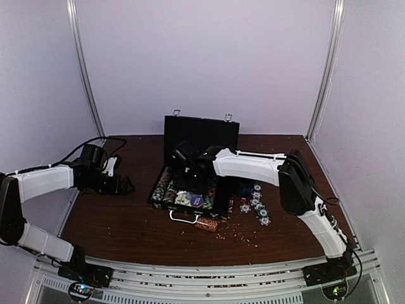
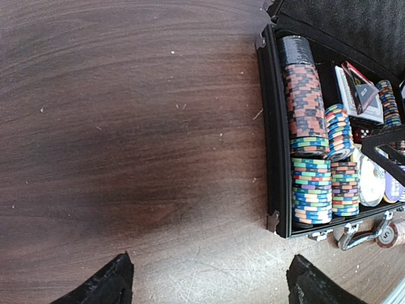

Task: Pack up texas hold em set
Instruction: Place the dice in the slot, then adjust the dice in the slot, then pick up the dice from the center of the board.

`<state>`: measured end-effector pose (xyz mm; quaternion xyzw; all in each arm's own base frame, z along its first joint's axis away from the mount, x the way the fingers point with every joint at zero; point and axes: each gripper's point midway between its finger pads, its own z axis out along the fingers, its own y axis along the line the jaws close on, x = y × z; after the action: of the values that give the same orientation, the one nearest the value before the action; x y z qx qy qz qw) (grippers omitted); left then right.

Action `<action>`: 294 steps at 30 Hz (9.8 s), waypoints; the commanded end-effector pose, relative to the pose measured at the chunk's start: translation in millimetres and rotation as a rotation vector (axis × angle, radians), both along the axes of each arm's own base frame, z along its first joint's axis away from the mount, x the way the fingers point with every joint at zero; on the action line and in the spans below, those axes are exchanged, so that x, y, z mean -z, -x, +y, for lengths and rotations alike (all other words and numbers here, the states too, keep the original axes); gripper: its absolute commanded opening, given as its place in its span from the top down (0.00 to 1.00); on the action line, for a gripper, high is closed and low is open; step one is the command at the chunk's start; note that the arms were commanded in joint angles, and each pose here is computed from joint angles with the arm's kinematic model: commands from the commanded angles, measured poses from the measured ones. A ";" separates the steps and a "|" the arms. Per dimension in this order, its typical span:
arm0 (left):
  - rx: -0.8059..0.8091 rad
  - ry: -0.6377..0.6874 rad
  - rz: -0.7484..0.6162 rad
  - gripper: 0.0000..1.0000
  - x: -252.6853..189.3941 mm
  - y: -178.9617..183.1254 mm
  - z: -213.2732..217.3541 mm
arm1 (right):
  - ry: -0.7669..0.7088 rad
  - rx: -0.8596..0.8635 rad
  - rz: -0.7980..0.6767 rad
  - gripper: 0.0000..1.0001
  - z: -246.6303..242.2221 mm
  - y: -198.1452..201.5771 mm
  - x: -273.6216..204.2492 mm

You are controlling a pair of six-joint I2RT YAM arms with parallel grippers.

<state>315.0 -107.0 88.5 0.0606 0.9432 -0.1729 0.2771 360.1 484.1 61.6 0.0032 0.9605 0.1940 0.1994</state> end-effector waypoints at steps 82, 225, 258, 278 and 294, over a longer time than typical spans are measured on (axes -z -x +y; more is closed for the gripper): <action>0.009 0.023 -0.045 0.13 -11.7 -12.4 -3.6 | 0.581 0.178 -0.058 0.56 -117.1 -8.7 41.7; 0.142 0.195 -0.030 0.14 -27.0 -98.2 -100.4 | 0.306 0.325 -0.089 0.64 -196.9 72.6 -21.5; 0.216 0.197 0.062 0.19 32.2 -147.2 -139.4 | 0.276 0.404 0.012 0.68 -214.4 28.7 29.1; 0.171 0.100 0.110 0.55 59.4 -138.8 -124.3 | 0.302 0.389 0.015 0.67 -227.0 9.0 37.1; 0.116 -0.040 0.142 0.65 72.2 -111.4 -87.7 | 0.303 0.364 0.027 0.75 -225.9 8.4 42.8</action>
<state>452.6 -231.2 46.3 0.1114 0.9305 -0.2568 0.2364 345.0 258.7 22.5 0.1462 0.9660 0.0086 0.2130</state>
